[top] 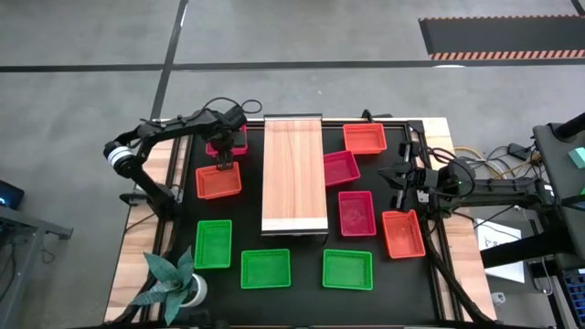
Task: Stack baskets on shelf by color
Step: Put the top red bin on the shelf
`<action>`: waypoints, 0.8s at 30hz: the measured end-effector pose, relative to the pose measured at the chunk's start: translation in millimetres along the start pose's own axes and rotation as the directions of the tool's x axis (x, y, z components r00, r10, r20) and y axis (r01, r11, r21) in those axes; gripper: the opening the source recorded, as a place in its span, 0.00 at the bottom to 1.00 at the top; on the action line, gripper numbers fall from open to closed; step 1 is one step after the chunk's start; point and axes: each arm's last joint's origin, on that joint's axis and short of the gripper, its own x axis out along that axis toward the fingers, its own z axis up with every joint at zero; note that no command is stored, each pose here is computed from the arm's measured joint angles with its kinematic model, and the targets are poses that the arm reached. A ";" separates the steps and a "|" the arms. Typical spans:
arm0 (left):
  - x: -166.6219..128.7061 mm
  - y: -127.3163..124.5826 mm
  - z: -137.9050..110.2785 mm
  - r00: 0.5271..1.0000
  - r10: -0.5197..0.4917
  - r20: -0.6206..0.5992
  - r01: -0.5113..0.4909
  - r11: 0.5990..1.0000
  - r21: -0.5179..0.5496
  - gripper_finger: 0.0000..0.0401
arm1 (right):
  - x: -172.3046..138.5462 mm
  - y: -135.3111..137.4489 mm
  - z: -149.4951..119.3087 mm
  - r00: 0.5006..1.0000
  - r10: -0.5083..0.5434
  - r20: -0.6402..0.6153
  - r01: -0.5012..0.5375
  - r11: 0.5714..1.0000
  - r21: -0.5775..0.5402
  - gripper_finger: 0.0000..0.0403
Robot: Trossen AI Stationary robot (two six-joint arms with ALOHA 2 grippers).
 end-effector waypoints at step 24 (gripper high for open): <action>-38.7 -5.9 -11.4 0.977 0.208 -0.044 -0.208 0.978 0.012 0.00 | -0.1 -0.1 0.3 1.000 -0.001 0.002 0.001 1.000 -0.001 0.02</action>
